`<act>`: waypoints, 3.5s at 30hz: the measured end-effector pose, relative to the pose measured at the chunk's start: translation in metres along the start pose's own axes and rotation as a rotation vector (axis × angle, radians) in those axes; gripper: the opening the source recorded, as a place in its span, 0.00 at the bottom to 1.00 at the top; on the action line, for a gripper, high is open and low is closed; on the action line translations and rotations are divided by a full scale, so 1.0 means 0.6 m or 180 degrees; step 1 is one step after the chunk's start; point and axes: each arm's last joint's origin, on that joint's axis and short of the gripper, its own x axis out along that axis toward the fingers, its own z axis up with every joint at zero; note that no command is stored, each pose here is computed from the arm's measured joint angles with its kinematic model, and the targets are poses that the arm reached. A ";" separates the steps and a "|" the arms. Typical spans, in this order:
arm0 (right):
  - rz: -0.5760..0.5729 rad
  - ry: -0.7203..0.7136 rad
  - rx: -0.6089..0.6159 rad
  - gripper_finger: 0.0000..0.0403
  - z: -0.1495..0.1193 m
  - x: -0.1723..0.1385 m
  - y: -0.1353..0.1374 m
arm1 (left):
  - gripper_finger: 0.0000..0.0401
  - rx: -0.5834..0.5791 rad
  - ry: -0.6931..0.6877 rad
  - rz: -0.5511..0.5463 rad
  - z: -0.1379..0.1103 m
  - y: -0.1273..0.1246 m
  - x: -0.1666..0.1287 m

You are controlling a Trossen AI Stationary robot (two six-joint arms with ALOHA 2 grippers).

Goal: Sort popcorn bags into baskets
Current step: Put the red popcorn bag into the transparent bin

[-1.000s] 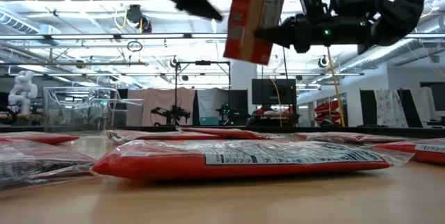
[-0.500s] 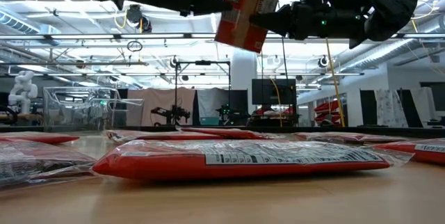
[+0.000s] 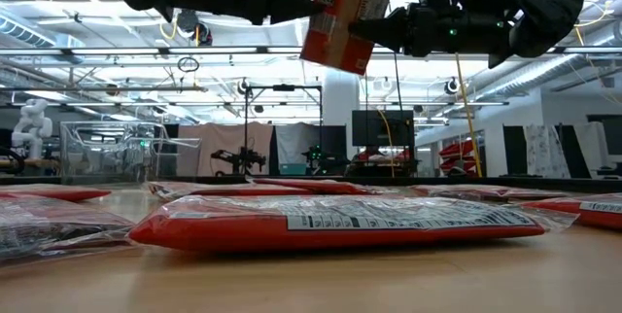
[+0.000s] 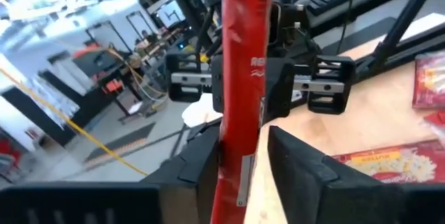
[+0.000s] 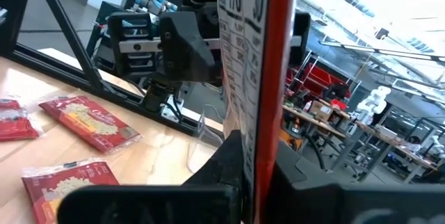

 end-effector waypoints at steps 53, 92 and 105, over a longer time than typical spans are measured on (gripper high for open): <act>-0.0383 0.0764 0.0315 0.46 -0.036 -0.007 -0.010 | 0.04 0.1147 0.0055 -0.0341 0.028 0.041 -0.060; -0.0213 0.1088 0.1140 0.46 -0.047 -0.009 0.016 | 0.04 -0.0070 0.2172 0.2214 0.033 0.072 -0.184; -0.0171 0.1165 0.1087 0.46 -0.051 -0.010 0.018 | 0.04 -0.1163 0.1950 0.2849 0.092 0.110 -0.179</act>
